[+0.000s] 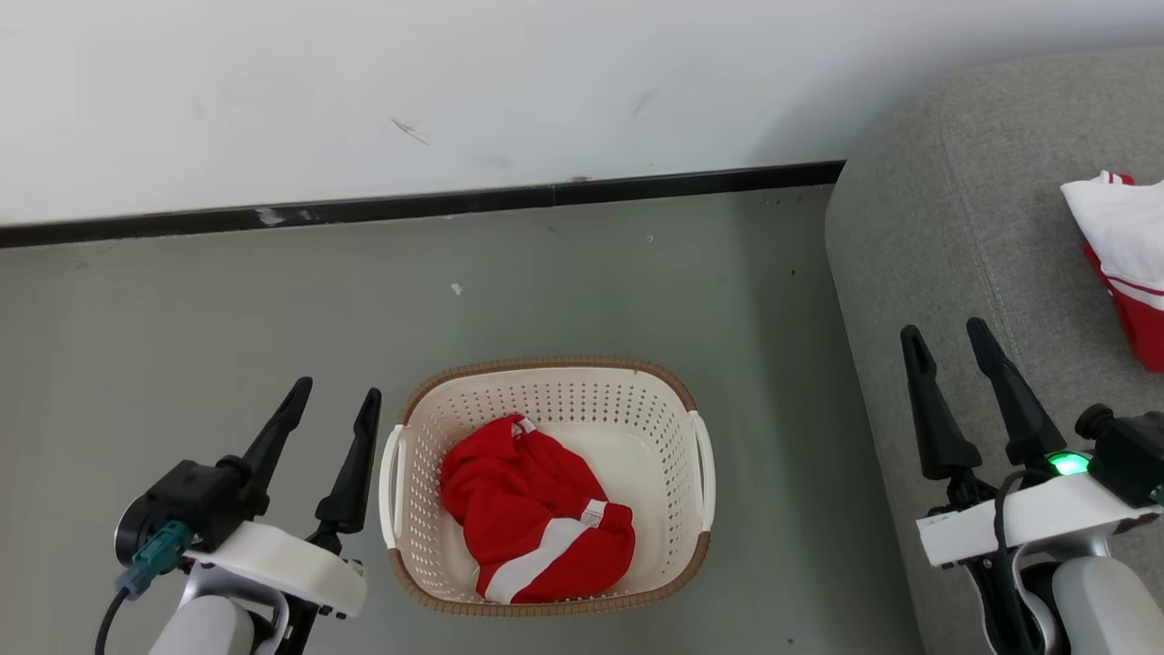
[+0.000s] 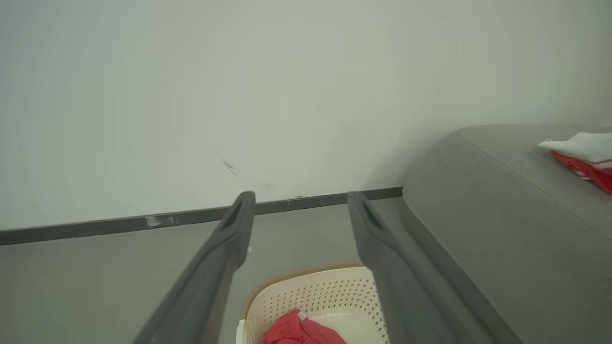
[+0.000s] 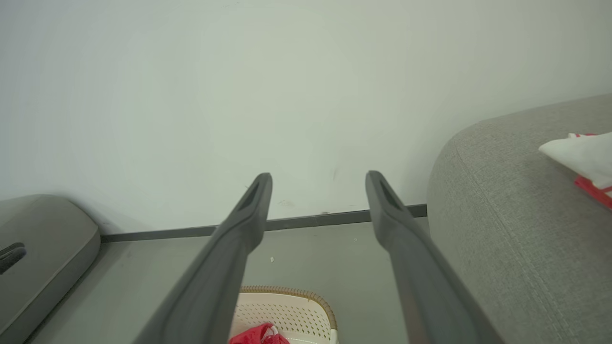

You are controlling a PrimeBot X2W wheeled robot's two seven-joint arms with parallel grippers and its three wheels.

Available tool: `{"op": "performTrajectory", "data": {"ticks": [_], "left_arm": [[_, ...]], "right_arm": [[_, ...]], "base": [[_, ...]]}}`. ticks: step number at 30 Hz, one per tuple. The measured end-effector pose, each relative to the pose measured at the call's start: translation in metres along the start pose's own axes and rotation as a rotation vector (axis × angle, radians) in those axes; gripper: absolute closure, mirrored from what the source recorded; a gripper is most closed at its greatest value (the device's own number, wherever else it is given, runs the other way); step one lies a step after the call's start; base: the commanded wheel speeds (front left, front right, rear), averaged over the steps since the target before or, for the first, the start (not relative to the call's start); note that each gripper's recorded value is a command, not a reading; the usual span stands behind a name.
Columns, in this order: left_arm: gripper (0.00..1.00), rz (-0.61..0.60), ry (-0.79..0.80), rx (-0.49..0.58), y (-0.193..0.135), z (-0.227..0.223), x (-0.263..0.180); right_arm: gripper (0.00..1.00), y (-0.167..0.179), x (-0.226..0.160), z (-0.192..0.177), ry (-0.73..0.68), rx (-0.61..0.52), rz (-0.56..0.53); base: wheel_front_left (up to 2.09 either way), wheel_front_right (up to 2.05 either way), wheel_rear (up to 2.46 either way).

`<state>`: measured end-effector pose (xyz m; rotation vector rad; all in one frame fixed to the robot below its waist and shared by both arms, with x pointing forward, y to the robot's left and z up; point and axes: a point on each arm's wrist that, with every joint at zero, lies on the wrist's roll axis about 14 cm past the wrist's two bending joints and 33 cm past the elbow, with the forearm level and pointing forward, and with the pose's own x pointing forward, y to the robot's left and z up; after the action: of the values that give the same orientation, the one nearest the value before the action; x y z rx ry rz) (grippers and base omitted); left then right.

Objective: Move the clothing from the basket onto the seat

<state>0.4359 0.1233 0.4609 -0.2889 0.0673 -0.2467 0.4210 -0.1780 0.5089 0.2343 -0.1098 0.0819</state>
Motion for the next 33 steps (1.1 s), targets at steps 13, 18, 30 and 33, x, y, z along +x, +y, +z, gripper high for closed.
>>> {"op": "performTrajectory", "data": {"ticks": [13,18,30,33], "left_arm": [[0.00,-0.090,0.140,-0.024,-0.020,-0.047,0.031],[0.00,-0.126,0.182,-0.027,-0.028,-0.063,0.044],[0.00,-0.200,0.331,-0.052,-0.046,-0.119,0.061],[0.00,-0.213,0.390,-0.055,-0.049,-0.137,0.063]], "right_arm": [[0.00,-0.012,0.019,-0.015,0.019,-0.018,-0.023],[0.00,-0.018,0.025,-0.024,0.034,-0.025,-0.038],[0.00,-0.032,0.039,-0.044,0.067,-0.060,-0.062],[0.00,-0.033,0.044,-0.049,0.073,-0.069,-0.059]], "base": [[0.00,0.00,0.00],[0.00,0.00,0.00],[0.00,0.00,0.00],[0.00,0.00,0.00]]}}
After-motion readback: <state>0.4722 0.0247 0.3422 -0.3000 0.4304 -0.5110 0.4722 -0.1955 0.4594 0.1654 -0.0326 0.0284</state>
